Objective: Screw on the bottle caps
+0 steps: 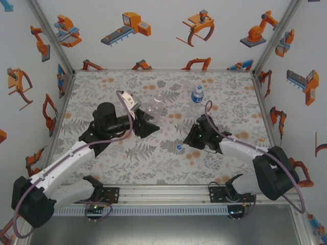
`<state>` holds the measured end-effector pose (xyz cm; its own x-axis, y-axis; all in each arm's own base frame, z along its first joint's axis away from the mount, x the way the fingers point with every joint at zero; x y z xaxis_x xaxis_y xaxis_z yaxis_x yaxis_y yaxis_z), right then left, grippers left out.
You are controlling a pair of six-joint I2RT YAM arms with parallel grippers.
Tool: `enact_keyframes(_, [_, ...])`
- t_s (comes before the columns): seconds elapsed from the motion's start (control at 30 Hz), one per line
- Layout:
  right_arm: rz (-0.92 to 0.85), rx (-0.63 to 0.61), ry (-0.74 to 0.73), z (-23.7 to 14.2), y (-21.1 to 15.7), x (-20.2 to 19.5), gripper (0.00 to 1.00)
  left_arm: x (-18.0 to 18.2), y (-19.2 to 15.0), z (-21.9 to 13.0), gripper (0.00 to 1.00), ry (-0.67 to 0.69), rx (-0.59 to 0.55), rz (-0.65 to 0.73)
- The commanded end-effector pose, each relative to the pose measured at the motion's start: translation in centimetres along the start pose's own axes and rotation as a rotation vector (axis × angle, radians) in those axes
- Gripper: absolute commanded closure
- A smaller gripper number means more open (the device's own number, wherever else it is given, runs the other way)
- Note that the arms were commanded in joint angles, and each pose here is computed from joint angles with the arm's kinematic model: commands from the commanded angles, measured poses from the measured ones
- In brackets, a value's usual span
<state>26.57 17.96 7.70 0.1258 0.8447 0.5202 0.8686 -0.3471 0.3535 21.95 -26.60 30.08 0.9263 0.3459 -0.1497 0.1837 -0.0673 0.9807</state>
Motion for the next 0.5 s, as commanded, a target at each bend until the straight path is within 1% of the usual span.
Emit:
enact_keyframes(0.0, [-0.24, 0.013, -0.08, -1.5, 0.4, 1.2, 0.57, -0.2, 1.6, -0.1, 1.0, -0.012, -0.029, 0.035])
enact_keyframes(0.1, [-0.456, 0.059, -0.053, -1.7, -0.2, 3.5, 0.53, -0.3, 1.6, -0.2, 1.0, -0.012, -0.029, 0.037])
enact_keyframes(0.27, [-0.847, 0.136, 0.037, -1.5, -2.8, 6.4, 0.5, -0.4, 1.5, -0.6, 1.0, -0.002, -0.019, 0.04])
enact_keyframes(0.33, [-0.91, 0.175, 0.057, -1.2, -3.5, 6.9, 0.49, -0.4, 1.6, -0.8, 1.0, 0.008, -0.021, 0.044])
enact_keyframes(0.47, [-0.934, 0.248, 0.054, 0.0, -4.2, 7.0, 0.49, -0.5, 1.7, -1.5, 1.0, 0.033, -0.032, 0.053])
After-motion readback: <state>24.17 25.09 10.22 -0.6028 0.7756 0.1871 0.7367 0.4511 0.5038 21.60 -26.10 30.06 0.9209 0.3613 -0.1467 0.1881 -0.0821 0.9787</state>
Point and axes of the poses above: each hand's point on the last joint's axis, 136 mm out from that joint toward the fingers, its own z axis out along the fingers, its own x axis along the line the jaws close on, y = z × x, the point moved 2 cm from there along -z, back along the fingers, and after that the axes turned 3 degrees about z, right-handed, at the moved point
